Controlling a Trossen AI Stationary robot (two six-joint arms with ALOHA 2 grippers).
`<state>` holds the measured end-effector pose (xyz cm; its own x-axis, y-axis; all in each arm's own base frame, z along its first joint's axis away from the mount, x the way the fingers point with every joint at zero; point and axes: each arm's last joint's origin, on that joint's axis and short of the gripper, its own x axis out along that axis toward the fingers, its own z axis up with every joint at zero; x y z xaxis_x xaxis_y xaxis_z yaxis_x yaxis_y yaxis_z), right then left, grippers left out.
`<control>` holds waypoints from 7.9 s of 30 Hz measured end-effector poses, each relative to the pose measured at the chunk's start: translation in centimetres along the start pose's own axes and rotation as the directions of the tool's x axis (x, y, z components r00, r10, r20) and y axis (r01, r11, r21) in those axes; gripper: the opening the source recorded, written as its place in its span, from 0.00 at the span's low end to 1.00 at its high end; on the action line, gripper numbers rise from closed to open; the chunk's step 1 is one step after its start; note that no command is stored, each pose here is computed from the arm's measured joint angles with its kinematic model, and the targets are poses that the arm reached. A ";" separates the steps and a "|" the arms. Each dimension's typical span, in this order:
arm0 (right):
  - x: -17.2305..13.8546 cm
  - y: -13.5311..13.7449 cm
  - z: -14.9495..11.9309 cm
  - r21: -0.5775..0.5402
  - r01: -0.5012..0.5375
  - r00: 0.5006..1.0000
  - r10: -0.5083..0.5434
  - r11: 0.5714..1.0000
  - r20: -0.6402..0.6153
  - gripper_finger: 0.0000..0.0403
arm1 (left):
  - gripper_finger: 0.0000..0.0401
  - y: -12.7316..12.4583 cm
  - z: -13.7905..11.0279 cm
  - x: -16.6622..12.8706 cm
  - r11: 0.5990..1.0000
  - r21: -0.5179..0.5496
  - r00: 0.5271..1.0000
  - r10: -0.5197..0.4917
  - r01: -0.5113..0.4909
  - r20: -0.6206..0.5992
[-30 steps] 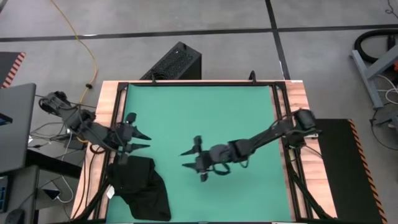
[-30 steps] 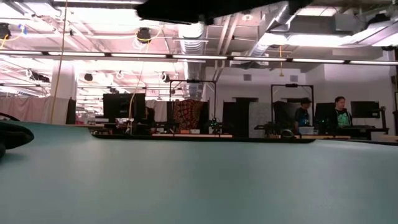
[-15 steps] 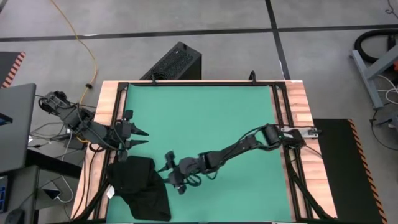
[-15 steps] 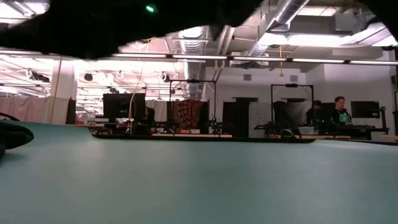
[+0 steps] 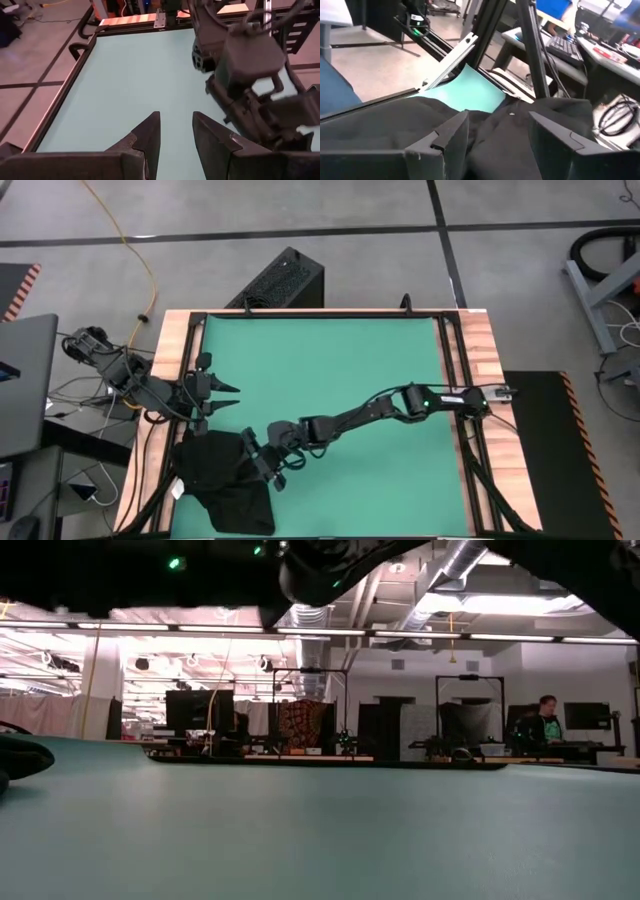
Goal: Roll towel into tight, uniform cylinder
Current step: Fold the towel
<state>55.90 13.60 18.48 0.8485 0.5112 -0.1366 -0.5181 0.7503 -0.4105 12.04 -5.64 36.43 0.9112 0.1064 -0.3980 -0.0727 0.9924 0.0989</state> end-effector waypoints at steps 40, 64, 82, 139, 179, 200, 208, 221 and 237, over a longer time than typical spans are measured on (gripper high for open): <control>3.6 0.7 -6.0 -0.069 0.239 0.927 -0.249 0.969 -0.280 0.03 | 0.26 0.2 0.1 0.0 0.993 -0.083 0.997 0.080 -0.079 0.017; -11.9 -0.3 13.8 -0.065 0.585 0.373 -0.339 0.809 -0.864 0.02 | 0.26 -1.0 -2.3 2.5 0.994 0.028 0.991 0.107 -0.105 -0.077; -14.5 2.6 17.4 -0.045 0.600 0.369 -0.326 0.798 -0.870 0.02 | 0.32 -3.2 -10.5 11.3 0.988 0.119 0.943 -0.135 0.103 0.306; -13.7 1.8 15.9 -0.057 0.614 0.375 -0.355 0.787 -0.857 0.07 | 0.00 -4.5 -12.2 17.8 0.956 0.020 0.932 0.281 -0.293 0.227; -8.5 8.7 9.9 -0.091 0.679 0.241 -0.338 0.729 -0.910 0.45 | 0.00 2.0 -6.3 6.9 0.696 -0.098 0.639 0.697 -0.711 0.325; -15.7 -4.2 4.2 -0.592 0.648 -0.299 -0.554 0.480 -0.777 0.45 | 0.00 1.7 -7.1 6.8 0.634 -0.113 0.599 0.765 -0.765 0.234; -13.2 -2.2 9.8 -0.212 0.695 0.143 -0.422 0.687 -0.895 0.45 | 0.00 1.7 -7.7 7.1 0.609 -0.078 0.587 0.786 -0.789 0.196; -3.2 3.6 2.4 -0.140 0.237 0.495 -0.243 0.961 -0.834 0.45 | 0.00 1.7 -7.9 7.3 0.609 -0.045 0.592 0.784 -0.792 0.188; -3.1 2.0 -0.7 -0.013 0.221 0.526 -0.130 0.975 -0.841 0.45 | 0.00 1.6 -8.2 7.4 0.612 -0.034 0.598 0.781 -0.790 0.183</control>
<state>52.27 13.19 17.42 0.6037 -0.1810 -0.7764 -0.3167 0.8393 -0.4419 15.33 -2.73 26.21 0.5618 0.8272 0.0061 -0.7781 0.5259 0.3436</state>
